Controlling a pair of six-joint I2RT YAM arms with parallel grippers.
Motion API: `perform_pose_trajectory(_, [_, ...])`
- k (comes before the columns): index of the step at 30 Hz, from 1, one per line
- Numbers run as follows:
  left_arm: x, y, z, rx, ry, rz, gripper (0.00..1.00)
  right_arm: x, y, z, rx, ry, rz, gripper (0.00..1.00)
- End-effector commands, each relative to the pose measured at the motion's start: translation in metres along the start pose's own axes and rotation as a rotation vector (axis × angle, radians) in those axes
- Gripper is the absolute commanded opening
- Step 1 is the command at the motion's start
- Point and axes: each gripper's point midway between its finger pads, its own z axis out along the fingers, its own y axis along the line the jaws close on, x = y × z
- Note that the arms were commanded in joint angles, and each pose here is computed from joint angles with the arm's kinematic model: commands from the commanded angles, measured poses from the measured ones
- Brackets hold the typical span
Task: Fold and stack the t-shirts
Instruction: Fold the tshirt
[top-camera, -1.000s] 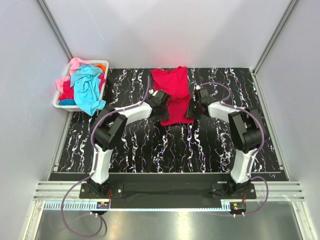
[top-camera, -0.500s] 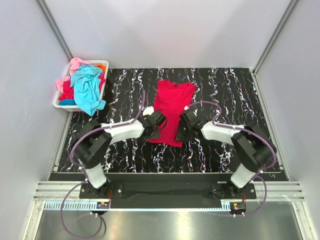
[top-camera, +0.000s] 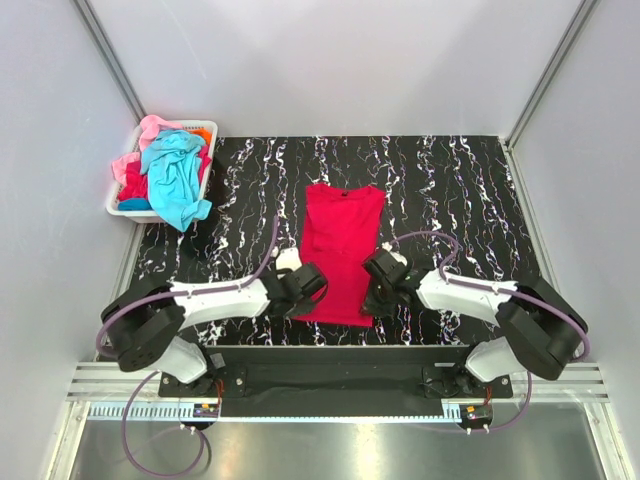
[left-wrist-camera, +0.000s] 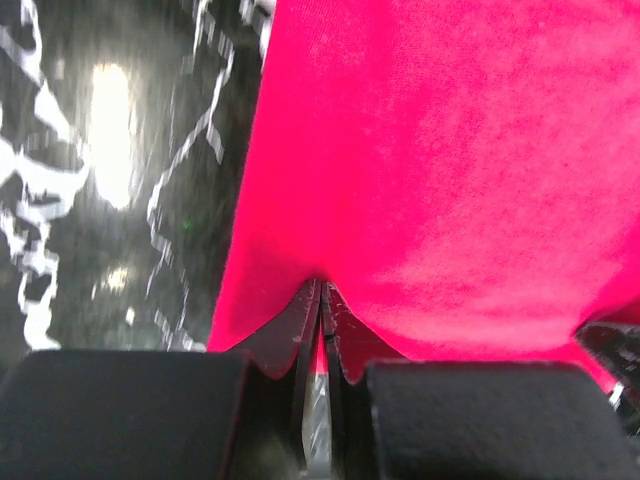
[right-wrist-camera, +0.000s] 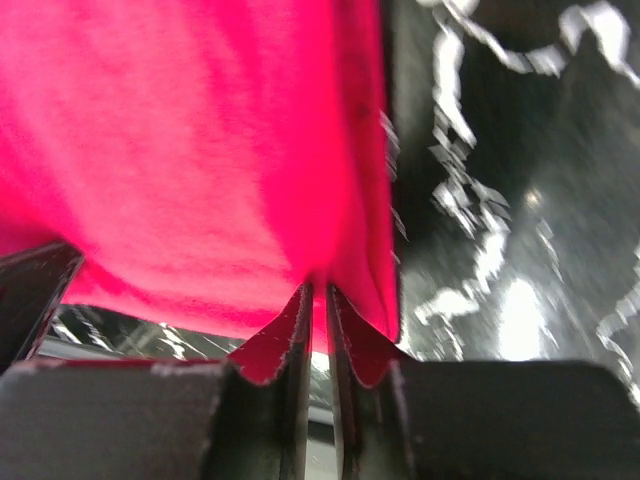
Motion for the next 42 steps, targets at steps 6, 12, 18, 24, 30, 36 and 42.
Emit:
perform_pose_trajectory(6, [0.027, 0.057, -0.037, -0.080, 0.052, -0.010, 0.12, 0.018, -0.065, -0.033, 0.283, -0.029, 0.012, 0.15])
perform_pose_trajectory(12, [0.010, 0.052, -0.058, 0.052, -0.037, -0.071, 0.21, 0.013, -0.055, -0.046, 0.240, -0.085, 0.011, 0.29])
perform_pose_trajectory(18, [0.017, 0.035, -0.061, 0.195, -0.011, -0.105, 0.26, 0.019, -0.050, -0.045, 0.197, -0.077, 0.018, 0.39])
perform_pose_trajectory(24, [0.039, 0.022, -0.058, 0.302, 0.085, -0.166, 0.27, 0.026, -0.049, -0.041, 0.172, -0.056, 0.029, 0.44])
perform_pose_trajectory(30, [0.048, 0.000, -0.060, 0.460, 0.135, -0.223, 0.30, 0.026, -0.043, -0.042, 0.111, -0.076, 0.045, 0.52])
perform_pose_trajectory(36, [0.043, -0.001, -0.069, 0.511, 0.122, -0.275, 0.41, 0.025, -0.043, -0.044, 0.082, -0.085, 0.059, 0.56])
perform_pose_trajectory(42, [0.045, 0.004, -0.063, 0.517, 0.119, -0.301, 0.49, 0.028, -0.040, -0.039, 0.064, -0.071, 0.065, 0.55])
